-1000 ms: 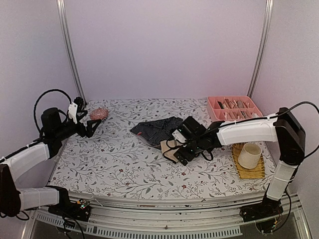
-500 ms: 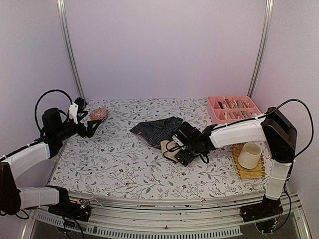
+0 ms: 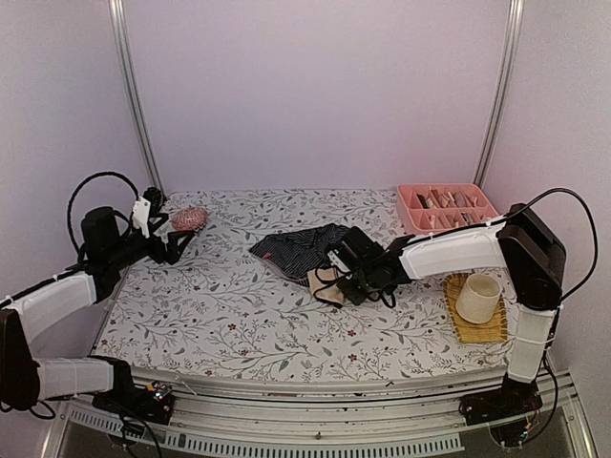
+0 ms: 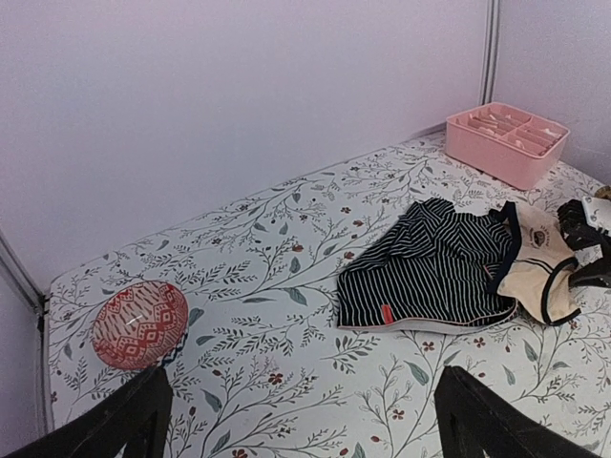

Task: Roll the underwear
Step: Pick up the underwear from the center of the board, then put down the underwear at the center of the board.

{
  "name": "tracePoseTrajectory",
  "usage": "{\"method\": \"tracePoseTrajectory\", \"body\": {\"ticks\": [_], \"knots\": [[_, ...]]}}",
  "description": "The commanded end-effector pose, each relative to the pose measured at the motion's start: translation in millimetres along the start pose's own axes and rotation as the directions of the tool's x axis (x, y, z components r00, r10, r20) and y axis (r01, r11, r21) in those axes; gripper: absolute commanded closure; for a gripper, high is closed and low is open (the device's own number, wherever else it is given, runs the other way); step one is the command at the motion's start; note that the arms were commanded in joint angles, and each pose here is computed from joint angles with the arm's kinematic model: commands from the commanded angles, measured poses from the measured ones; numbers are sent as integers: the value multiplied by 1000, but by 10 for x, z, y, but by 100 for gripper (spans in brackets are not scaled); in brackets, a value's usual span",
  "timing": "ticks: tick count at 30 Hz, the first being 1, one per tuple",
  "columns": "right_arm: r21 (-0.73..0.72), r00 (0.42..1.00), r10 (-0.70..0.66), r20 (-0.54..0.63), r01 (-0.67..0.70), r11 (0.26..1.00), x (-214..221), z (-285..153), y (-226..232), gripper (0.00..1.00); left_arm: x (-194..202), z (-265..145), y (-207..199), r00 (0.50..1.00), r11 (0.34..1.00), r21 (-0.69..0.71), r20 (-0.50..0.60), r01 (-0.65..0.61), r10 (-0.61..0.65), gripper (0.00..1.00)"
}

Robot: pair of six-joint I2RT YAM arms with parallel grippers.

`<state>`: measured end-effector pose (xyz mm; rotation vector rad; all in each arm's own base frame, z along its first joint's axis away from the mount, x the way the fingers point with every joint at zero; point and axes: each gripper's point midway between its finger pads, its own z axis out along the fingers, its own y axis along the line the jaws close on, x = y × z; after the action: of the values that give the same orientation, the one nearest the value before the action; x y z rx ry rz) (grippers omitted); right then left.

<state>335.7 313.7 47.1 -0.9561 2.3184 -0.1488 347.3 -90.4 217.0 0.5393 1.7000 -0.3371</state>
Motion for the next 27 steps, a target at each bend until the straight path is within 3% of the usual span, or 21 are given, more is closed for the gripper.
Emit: {"method": "tracePoseTrajectory", "body": {"ticks": [1, 6, 7, 15, 20, 27], "knots": [[7, 999, 28, 30, -29, 1000, -127, 52, -58, 59, -13, 22, -16, 1000, 1000, 3, 8, -15, 15, 2], [24, 997, 44, 59, -45, 999, -213, -69, -137, 94, -10, 29, -10, 1000, 1000, 3, 7, -14, 14, 2], [34, 996, 51, 70, -53, 998, -248, -138, -182, 96, -5, 31, -10, 1000, 1000, 3, 5, -11, 11, 1], [90, 966, 111, 233, -135, 987, -791, -1043, -589, 98, -22, 27, 88, 1000, 999, -53, 6, -7, 8, 1], [88, 926, 117, 359, -158, 984, -1256, -1484, -694, 98, -56, -25, 377, 1000, 976, -215, 12, 14, -12, 1], [33, 847, 30, 531, -57, 998, -2134, -1576, -258, 98, -182, -399, 1006, 995, 839, -537, 92, 89, -46, 1]]}}
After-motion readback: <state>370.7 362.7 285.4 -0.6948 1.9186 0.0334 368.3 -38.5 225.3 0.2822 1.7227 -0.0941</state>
